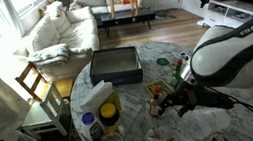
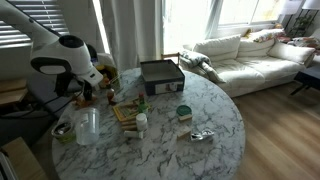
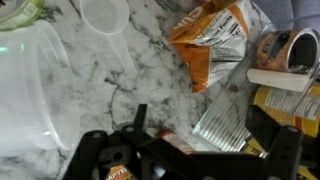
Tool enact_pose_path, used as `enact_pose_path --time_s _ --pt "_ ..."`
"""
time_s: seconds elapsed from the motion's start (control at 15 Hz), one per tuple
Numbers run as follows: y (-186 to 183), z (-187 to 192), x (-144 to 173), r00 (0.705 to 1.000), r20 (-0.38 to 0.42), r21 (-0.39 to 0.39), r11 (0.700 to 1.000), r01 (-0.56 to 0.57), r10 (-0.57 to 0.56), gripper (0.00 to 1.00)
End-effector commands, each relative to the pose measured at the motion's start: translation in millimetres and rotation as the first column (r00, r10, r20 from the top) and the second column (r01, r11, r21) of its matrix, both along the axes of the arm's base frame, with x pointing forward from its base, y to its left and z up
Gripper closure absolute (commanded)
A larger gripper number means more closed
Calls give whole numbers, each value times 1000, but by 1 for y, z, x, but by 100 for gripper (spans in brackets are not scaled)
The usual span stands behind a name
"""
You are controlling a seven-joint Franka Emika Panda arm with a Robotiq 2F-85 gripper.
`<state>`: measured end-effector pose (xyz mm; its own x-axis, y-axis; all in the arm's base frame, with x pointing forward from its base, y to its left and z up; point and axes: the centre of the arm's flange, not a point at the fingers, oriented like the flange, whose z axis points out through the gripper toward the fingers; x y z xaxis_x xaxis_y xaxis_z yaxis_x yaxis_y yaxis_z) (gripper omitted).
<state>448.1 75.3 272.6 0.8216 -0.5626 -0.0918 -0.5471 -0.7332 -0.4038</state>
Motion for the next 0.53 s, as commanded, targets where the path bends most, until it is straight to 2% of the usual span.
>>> enact_pose_path --time_s 0.0,0.27,0.47 --pt "-19 20 9 993 -5 71 991 116 -116 0" --pt "-68 46 7 963 -38 74 960 269 -267 0" --pt "-114 49 -10 914 -91 14 917 399 -396 0"
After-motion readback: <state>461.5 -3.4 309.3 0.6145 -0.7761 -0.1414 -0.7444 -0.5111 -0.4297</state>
